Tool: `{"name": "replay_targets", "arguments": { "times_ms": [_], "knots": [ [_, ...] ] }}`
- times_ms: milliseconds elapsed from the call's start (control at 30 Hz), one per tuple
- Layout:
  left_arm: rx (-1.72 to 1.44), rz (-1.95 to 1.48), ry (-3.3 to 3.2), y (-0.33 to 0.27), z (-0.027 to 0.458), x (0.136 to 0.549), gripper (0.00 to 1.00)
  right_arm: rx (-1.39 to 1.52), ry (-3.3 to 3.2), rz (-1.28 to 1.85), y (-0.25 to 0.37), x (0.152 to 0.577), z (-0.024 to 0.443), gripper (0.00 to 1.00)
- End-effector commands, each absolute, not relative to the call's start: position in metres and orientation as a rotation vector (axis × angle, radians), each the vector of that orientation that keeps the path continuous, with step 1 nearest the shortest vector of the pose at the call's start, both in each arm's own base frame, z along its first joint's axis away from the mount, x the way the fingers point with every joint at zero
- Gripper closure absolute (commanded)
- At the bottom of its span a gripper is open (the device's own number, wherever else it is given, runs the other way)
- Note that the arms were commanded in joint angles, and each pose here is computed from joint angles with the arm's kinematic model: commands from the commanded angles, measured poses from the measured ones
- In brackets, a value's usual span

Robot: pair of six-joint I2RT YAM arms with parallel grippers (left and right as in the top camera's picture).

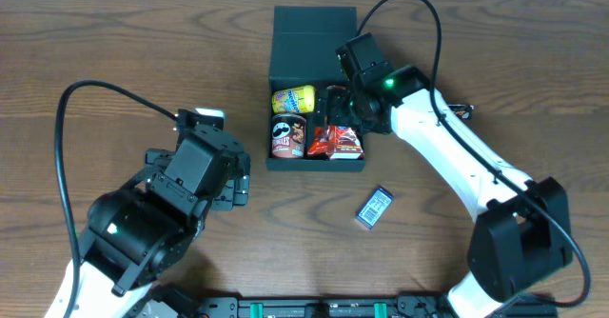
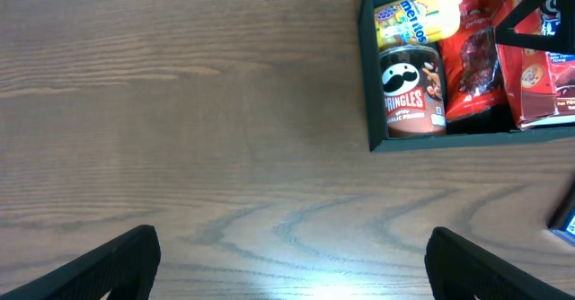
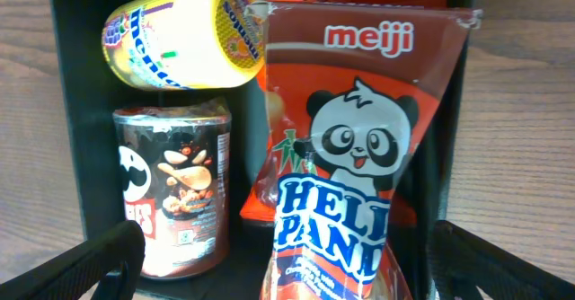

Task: Pack container
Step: 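Carry the Hello Panda box into the black box with the right gripper, then release the Hello Panda box and withdraw the right gripper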

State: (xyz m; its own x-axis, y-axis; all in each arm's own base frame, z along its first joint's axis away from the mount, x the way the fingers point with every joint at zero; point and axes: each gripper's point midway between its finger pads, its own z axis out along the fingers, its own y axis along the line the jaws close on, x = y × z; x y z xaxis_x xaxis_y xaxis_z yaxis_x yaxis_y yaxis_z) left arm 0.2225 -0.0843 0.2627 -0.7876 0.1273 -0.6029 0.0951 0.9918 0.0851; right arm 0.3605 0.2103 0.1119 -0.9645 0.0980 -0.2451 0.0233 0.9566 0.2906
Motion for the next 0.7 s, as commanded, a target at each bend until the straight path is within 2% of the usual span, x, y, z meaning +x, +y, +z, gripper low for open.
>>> {"name": "replay_targets", "arguments": {
  "times_ms": [0, 400, 667],
  "knots": [
    [0.168, 0.075, 2.484, -0.083, 0.262, 0.223, 0.05, 0.013, 2.812, 0.457, 0.219, 0.363, 0.125, 0.01],
    [0.168, 0.075, 2.484, -0.084, 0.262, 0.223, 0.05, -0.170, 2.761, 0.476, 0.248, 0.357, 0.129, 0.01],
    [0.168, 0.075, 2.484, -0.083, 0.262, 0.223, 0.05, -0.095, 2.741, 0.291, 0.208, 0.359, 0.144, 0.01]
  ]
}}
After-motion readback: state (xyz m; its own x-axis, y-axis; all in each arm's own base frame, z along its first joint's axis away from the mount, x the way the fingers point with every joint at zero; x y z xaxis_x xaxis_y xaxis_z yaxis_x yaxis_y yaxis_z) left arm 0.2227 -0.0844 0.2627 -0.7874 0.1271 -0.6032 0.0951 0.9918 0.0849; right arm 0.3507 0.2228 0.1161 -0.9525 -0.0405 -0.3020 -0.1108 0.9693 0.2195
